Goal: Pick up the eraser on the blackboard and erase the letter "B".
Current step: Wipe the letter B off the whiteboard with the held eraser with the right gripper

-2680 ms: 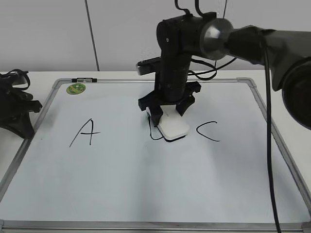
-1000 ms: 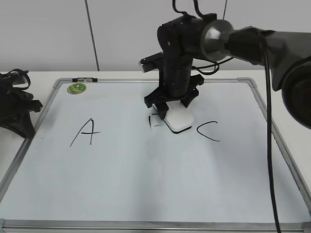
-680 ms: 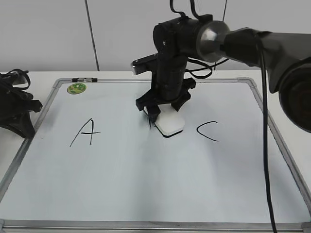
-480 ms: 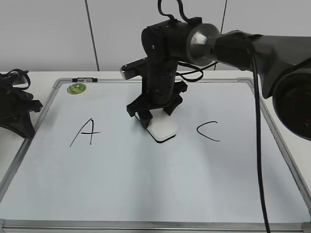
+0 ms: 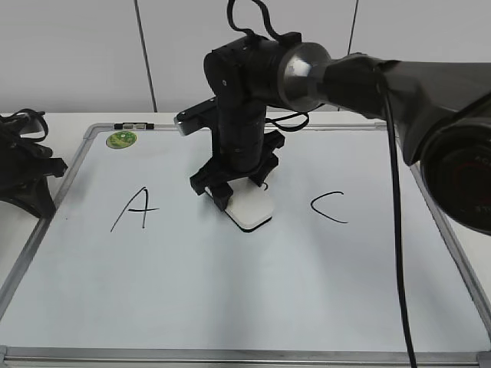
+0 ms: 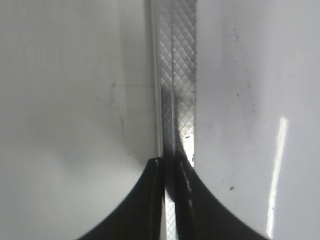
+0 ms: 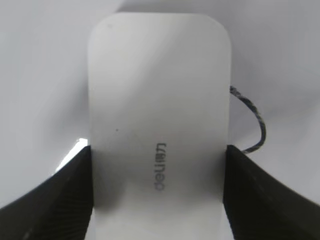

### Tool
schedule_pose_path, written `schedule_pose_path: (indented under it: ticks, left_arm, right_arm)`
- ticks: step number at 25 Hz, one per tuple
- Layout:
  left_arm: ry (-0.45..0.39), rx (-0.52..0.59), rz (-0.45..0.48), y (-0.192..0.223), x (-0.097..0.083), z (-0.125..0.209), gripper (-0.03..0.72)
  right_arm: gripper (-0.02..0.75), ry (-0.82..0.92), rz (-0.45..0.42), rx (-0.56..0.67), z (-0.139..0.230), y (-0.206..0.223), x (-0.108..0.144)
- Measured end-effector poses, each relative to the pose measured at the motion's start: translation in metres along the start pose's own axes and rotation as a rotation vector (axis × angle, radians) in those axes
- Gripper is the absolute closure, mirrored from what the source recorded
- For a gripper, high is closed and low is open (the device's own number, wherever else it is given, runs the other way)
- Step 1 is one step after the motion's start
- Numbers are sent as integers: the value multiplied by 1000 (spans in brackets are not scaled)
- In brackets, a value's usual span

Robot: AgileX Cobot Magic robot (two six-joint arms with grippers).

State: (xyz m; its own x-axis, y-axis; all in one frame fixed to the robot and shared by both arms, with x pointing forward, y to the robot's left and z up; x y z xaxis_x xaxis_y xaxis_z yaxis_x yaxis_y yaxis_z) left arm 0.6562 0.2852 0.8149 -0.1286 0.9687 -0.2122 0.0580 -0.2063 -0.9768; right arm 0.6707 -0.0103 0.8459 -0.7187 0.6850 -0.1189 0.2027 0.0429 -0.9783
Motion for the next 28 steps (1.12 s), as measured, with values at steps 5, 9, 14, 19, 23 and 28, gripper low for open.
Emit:
schedule_pose_path:
  ticks: [5,9,14,19,23,28]
  left_arm:
    - [-1,0,2,0,0,0,676]
    - [-1,-1,2,0,0,0,676]
    - [-1,-2,1,0,0,0,676]
    - [-1,-5,1,0,0,-1,676]
    - [-1,-7,1,0,0,-1,676]
    - [-1,-7,1,0,0,-1,677]
  right_arm:
    - [194,5,21,30,7,0,-11]
    - [194,20,25,34,9,0,-19]
    - [194,39,39,35,12,1,-33]
    - [194,80,48,43,18,5,-52]
    - [194,103,46,41,19,6,-56]
    - [194,101,55,41,17,5,-58]
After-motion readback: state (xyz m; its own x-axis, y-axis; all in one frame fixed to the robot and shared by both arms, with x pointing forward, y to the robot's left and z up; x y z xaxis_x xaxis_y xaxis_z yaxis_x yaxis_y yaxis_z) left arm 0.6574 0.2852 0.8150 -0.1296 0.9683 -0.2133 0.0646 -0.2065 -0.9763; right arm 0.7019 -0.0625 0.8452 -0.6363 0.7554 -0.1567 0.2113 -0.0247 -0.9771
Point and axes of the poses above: a point on each arm's last joint axis where the gripper is mounted, y pointing out along that axis toward the gripper, x along the wrist's bending axis when the last joint is at zero, z = x × y, the point moved 9 cm from there along y, pointing out along that axis toward the gripper, and after that the axes turned 9 degrees about -y, right-handed, at the moved point
